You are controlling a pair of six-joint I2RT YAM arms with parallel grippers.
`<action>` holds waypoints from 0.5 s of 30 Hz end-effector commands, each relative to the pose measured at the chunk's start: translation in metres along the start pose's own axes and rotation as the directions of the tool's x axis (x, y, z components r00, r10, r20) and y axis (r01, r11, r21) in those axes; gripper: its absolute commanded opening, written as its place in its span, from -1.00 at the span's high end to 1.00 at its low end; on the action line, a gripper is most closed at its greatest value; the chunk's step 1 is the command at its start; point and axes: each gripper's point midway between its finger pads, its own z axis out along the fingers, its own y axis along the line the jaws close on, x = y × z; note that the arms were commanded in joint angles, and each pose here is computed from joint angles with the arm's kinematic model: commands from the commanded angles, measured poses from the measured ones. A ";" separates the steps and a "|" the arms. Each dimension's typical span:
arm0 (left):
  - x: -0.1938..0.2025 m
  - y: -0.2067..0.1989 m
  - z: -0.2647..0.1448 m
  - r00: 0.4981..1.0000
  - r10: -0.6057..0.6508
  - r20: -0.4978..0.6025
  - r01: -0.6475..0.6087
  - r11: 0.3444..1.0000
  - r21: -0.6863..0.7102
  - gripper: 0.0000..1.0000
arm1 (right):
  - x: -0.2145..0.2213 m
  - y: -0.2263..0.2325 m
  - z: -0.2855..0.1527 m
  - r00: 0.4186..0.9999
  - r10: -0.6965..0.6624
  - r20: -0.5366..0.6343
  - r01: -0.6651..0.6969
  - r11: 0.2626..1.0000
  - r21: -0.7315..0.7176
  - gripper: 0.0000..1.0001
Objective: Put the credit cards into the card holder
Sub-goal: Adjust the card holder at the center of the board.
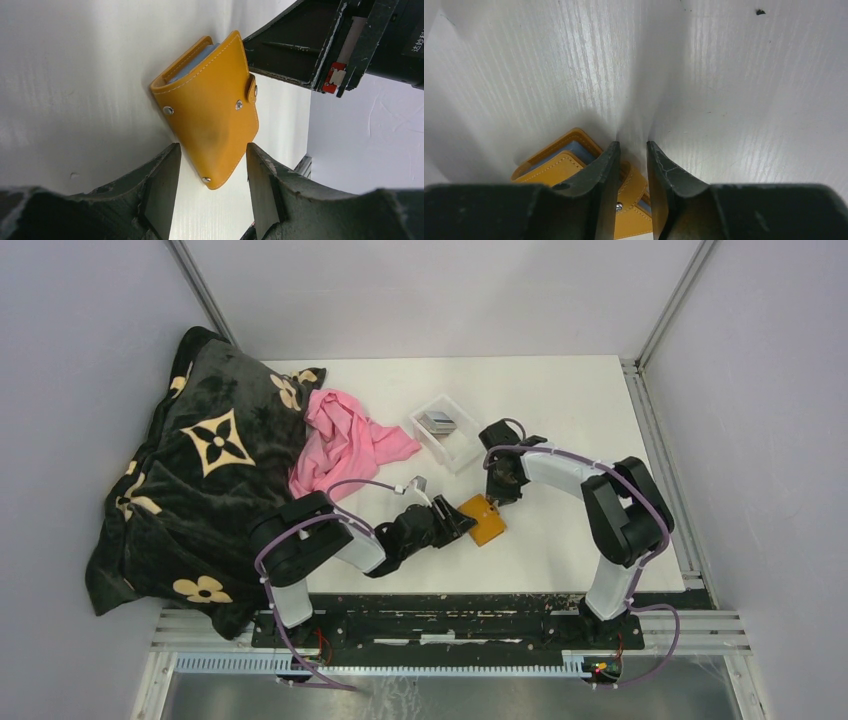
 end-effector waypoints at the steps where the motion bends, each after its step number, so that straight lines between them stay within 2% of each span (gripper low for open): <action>1: -0.001 0.011 0.010 0.998 0.057 0.008 -0.056 0.997 -0.049 -0.18 | -0.024 -0.002 -0.011 0.996 -0.053 0.065 0.049 0.997 0.055 0.28; 8: 0.003 0.025 0.014 0.999 0.045 0.005 -0.044 0.992 -0.120 -0.16 | -0.050 -0.006 -0.032 0.984 -0.111 0.138 0.097 0.990 0.107 -0.01; 15: 0.009 0.044 0.013 0.999 0.049 -0.018 -0.051 0.979 -0.197 -0.12 | -0.045 -0.005 -0.046 0.966 -0.212 0.150 0.192 0.972 0.137 -0.05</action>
